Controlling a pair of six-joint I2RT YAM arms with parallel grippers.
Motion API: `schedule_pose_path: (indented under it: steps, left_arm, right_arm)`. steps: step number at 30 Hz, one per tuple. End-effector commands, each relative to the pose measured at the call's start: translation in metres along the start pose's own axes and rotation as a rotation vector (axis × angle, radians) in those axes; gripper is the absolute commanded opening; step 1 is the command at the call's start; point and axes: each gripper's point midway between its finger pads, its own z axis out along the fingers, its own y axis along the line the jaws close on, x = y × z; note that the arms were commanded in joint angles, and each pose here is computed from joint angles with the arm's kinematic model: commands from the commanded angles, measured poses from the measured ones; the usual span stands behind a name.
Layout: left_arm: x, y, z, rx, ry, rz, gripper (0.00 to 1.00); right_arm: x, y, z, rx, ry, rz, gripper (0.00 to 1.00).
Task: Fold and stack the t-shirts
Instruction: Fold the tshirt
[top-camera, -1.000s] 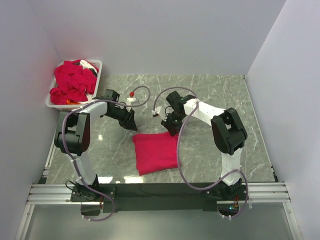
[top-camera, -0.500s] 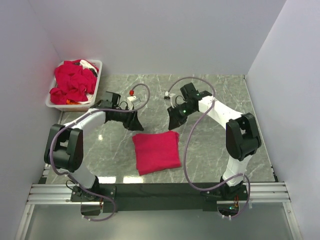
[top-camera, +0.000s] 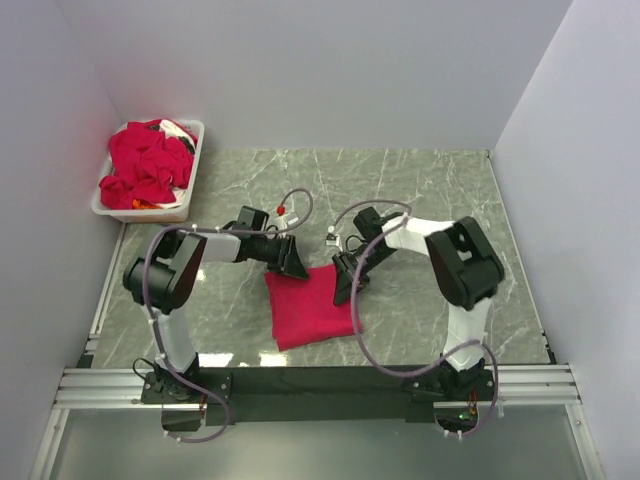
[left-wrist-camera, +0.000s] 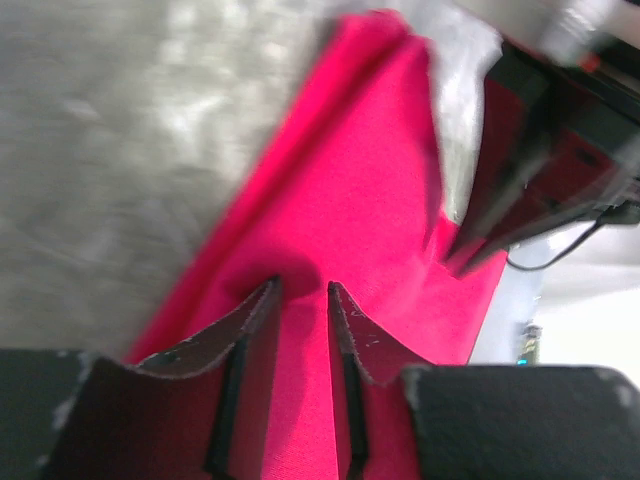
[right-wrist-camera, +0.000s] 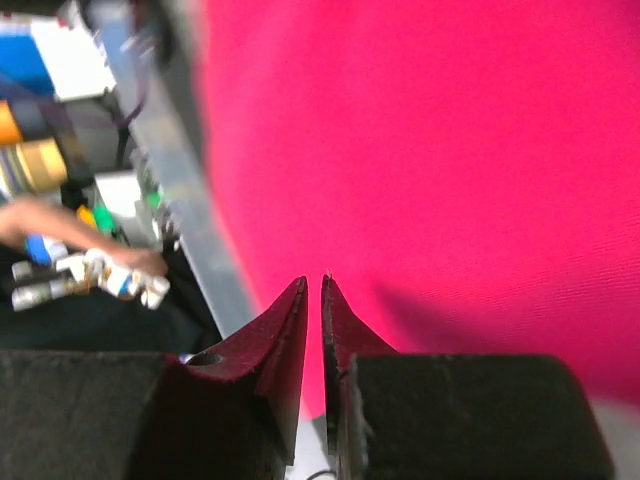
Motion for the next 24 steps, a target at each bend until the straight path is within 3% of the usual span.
schedule_pose_path:
  steps: [1, 7, 12, 15, 18, 24]
  left_arm:
    - [-0.033, 0.022, 0.001, -0.048, -0.071, -0.024, 0.31]
    - [-0.083, 0.068, -0.017, -0.136, -0.138, -0.038, 0.3]
    - [-0.121, 0.05, -0.037, -0.102, -0.179, 0.077, 0.31]
    - [-0.116, 0.022, -0.045, -0.041, -0.175, 0.12, 0.32]
    - [-0.103, 0.001, -0.051, 0.015, -0.166, 0.081, 0.32]
    - [-0.077, -0.016, -0.04, 0.06, -0.142, -0.015, 0.33]
  right_arm:
    - [-0.037, -0.04, -0.006, 0.105, -0.068, 0.059, 0.18]
    - [-0.11, -0.068, -0.048, 0.261, -0.232, 0.001, 0.21]
    - [-0.142, -0.007, -0.078, 0.173, -0.33, -0.174, 0.23]
    - [-0.135, 0.041, -0.081, 0.03, -0.361, -0.248, 0.23]
    - [-0.11, 0.07, -0.058, -0.09, -0.3, -0.248, 0.23]
    - [-0.05, 0.054, 0.008, -0.167, -0.117, -0.155, 0.23]
